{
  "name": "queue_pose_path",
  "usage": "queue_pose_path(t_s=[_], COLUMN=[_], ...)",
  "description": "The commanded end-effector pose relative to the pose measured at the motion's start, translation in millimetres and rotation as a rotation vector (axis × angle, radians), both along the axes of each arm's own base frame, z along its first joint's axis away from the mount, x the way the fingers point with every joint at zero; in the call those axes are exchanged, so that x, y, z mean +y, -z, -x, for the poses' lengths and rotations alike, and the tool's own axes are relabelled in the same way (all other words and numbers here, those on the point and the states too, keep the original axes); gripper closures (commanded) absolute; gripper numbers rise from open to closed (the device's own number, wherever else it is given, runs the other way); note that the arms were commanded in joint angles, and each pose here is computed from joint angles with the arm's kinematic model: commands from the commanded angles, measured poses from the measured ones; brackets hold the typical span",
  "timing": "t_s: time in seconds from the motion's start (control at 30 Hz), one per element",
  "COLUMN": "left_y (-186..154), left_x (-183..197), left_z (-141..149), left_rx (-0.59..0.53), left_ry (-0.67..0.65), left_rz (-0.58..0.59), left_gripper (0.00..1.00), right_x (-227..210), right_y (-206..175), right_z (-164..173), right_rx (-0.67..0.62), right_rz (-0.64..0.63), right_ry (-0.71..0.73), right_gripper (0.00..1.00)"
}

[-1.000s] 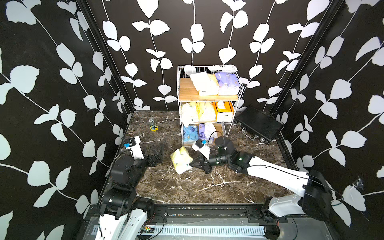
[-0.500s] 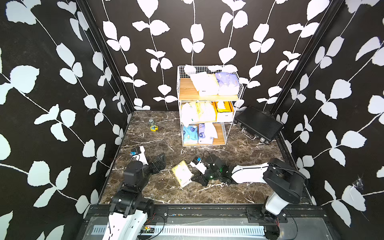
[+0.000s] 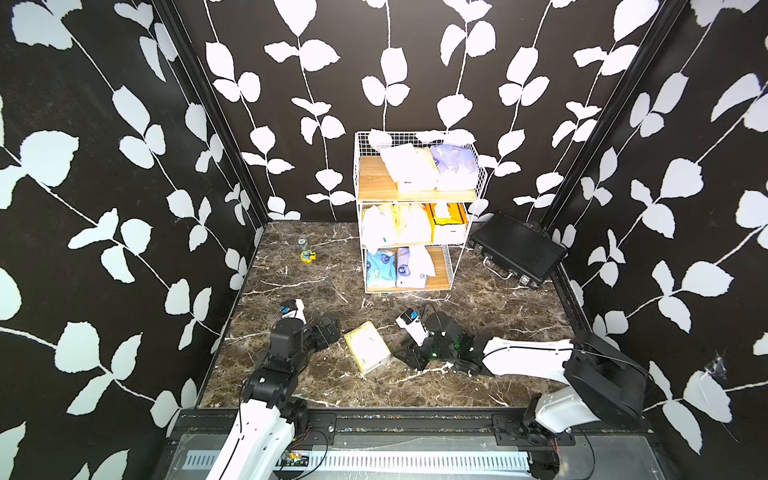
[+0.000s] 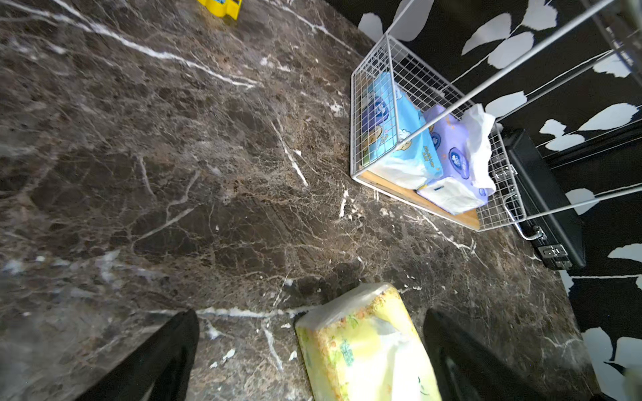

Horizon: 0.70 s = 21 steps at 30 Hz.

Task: Remove the tissue boxes from the shelf
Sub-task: Place the box of tissues at the center of the board, then adjust the box of tissues at the center of the board.

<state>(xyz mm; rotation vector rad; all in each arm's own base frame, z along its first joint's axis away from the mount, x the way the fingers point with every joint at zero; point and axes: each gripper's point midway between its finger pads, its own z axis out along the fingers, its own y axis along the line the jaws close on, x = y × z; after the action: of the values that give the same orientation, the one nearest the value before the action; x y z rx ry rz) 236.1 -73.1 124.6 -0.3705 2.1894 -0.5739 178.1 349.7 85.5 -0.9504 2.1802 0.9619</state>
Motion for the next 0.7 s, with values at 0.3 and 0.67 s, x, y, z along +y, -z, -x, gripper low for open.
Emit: queue_pose_path(t_s=[0.3, 0.67], left_y=[23, 59], left_x=[-27, -28], left_z=[-31, -10], left_rx=[0.04, 0.097], left_ry=[0.083, 0.093], left_rz=[0.064, 0.093], left_gripper=[0.01, 0.01], right_x=[26, 36], right_y=[33, 36], right_z=[12, -25], right_rx=[0.121, 0.088], right_rz=[0.027, 0.101], right_ry=[0.014, 0.062], right_gripper=[0.57, 0.57])
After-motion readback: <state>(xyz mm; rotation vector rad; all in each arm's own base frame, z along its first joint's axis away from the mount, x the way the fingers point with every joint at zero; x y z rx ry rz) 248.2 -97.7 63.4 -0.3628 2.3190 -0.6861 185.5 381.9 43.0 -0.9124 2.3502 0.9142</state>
